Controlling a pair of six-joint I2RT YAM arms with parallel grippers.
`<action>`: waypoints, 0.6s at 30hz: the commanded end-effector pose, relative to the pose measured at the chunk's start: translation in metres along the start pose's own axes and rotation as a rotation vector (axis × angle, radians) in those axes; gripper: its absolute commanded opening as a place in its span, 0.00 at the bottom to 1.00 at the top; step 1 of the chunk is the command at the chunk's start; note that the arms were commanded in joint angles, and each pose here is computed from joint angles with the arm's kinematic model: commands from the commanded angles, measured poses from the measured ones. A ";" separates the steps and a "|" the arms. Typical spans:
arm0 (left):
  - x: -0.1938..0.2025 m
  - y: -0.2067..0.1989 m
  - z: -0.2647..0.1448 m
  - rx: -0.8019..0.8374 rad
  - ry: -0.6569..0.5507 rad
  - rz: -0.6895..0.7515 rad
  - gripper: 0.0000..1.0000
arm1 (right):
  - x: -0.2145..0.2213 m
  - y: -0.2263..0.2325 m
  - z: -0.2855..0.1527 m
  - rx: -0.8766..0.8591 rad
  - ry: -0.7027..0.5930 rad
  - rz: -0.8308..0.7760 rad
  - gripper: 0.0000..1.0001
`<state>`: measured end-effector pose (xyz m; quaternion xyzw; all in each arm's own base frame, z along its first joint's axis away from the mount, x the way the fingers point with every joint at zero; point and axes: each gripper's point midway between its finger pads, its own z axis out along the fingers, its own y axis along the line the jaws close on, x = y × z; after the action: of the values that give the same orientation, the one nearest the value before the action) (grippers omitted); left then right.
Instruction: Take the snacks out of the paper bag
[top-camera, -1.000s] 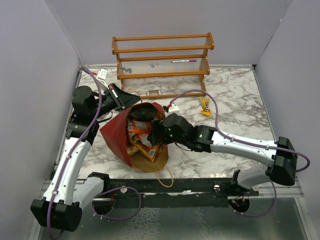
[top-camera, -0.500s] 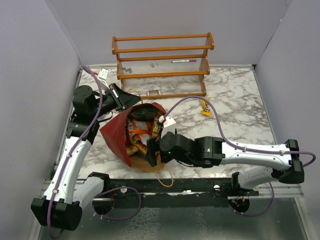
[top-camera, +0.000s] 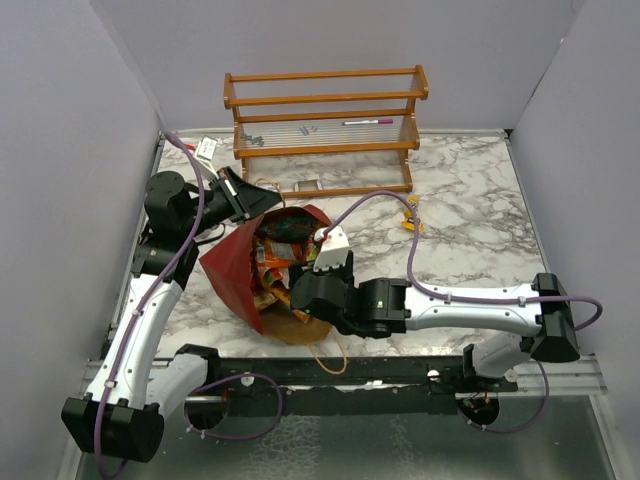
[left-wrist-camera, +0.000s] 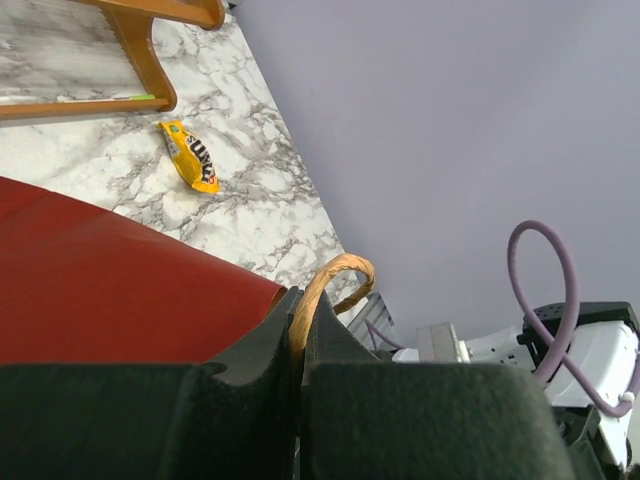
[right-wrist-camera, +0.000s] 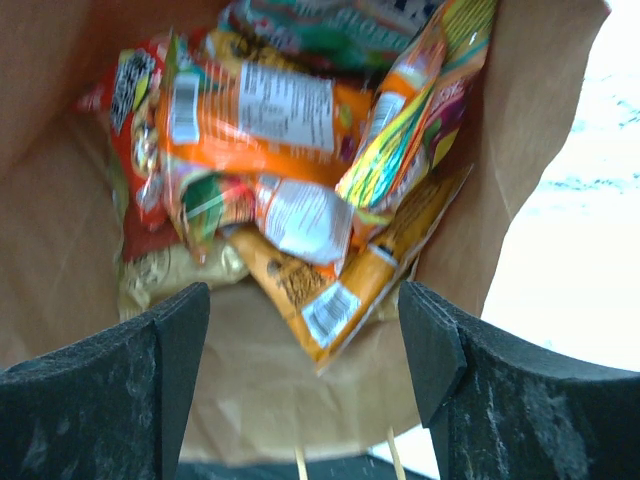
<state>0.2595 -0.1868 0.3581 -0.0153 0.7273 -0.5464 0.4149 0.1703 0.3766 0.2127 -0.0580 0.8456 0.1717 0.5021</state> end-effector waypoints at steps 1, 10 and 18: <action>-0.004 -0.018 -0.007 0.054 -0.024 0.044 0.00 | -0.018 -0.016 0.022 0.175 -0.191 0.148 0.67; -0.004 -0.023 -0.010 0.064 -0.027 0.048 0.00 | 0.008 -0.058 0.072 0.445 -0.148 0.199 0.62; -0.004 -0.025 -0.011 0.065 -0.024 0.050 0.00 | 0.012 -0.073 0.098 0.509 -0.159 0.209 0.49</action>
<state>0.2542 -0.1859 0.3618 -0.0123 0.7232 -0.5480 0.4201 0.2512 0.3481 0.1372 0.1474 0.8374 0.0166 0.5260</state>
